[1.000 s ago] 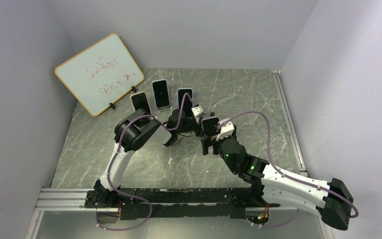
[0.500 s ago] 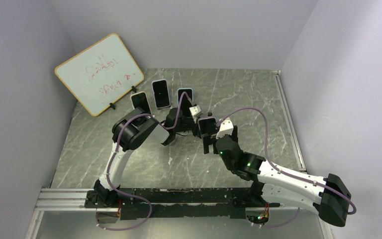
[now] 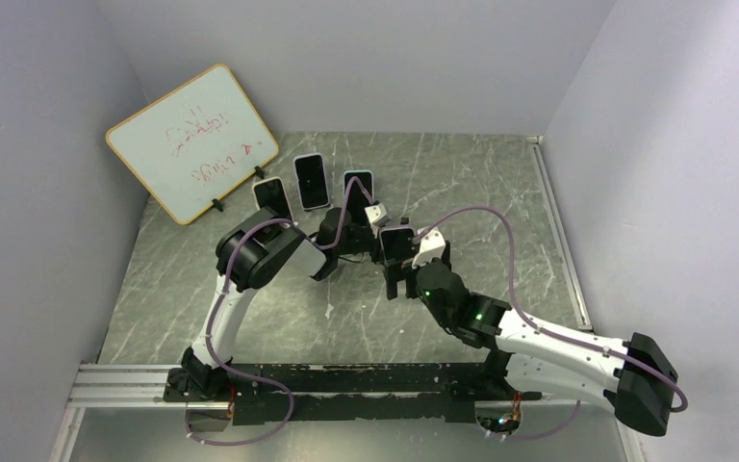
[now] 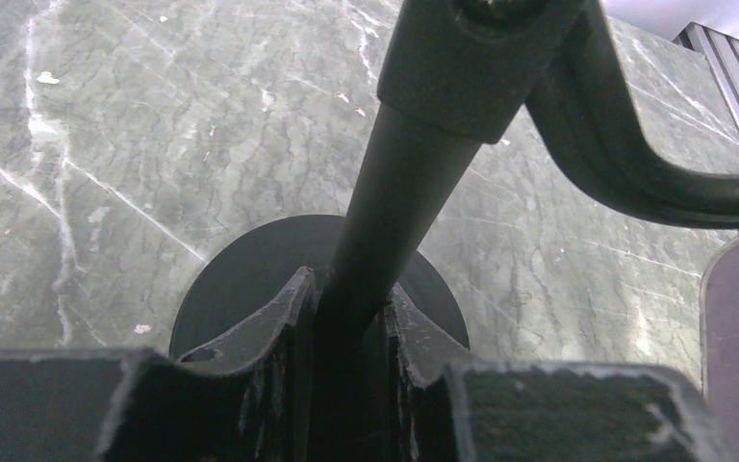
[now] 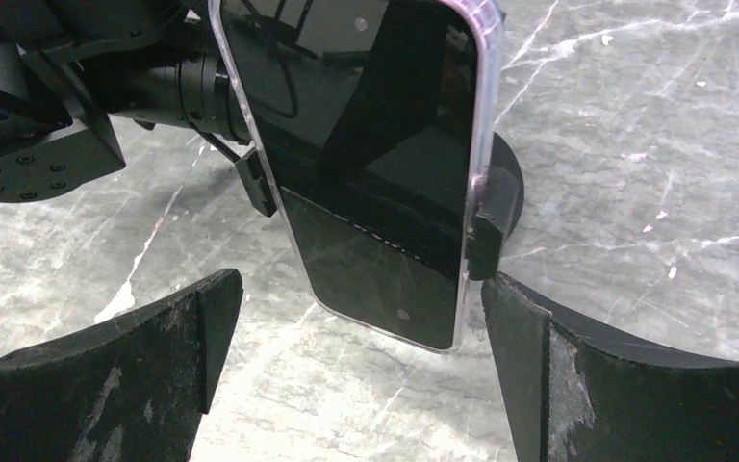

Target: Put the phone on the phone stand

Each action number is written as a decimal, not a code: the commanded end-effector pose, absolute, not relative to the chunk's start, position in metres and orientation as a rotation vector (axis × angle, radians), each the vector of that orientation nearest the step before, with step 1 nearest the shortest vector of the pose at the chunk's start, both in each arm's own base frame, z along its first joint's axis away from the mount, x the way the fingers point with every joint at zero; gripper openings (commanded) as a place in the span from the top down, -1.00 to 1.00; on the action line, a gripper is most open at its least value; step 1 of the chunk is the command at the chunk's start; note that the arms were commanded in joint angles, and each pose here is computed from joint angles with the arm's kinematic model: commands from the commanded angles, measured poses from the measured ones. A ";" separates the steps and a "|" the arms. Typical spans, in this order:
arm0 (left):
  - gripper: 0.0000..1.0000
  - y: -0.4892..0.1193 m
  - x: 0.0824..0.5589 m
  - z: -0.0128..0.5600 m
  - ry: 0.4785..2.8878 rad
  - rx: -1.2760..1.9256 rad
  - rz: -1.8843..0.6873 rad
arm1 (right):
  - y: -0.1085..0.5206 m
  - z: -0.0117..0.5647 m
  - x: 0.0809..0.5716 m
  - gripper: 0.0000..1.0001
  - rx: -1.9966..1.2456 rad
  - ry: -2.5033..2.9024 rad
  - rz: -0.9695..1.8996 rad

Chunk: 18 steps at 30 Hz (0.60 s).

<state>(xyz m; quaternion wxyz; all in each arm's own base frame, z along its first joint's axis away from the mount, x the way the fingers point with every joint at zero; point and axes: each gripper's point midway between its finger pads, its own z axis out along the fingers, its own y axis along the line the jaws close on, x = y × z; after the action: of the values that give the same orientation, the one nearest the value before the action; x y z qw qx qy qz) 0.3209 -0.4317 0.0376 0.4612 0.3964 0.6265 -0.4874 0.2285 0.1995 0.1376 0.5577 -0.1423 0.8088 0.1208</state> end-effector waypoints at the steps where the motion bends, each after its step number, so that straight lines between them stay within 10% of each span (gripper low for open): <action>1: 0.90 -0.416 0.306 0.002 1.742 0.944 -1.252 | 0.207 0.135 0.230 -1.00 -0.332 1.897 0.322; 18: 0.90 -0.417 0.306 -0.003 1.760 0.948 -1.251 | 0.182 0.133 0.233 -1.00 -0.194 1.941 0.219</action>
<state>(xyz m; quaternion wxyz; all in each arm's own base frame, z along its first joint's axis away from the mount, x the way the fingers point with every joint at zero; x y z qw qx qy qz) 0.3207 -0.4313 0.0375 0.4604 0.3972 0.6263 -0.4879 0.2314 0.1955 0.1371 0.5612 -0.1064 0.8119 0.1207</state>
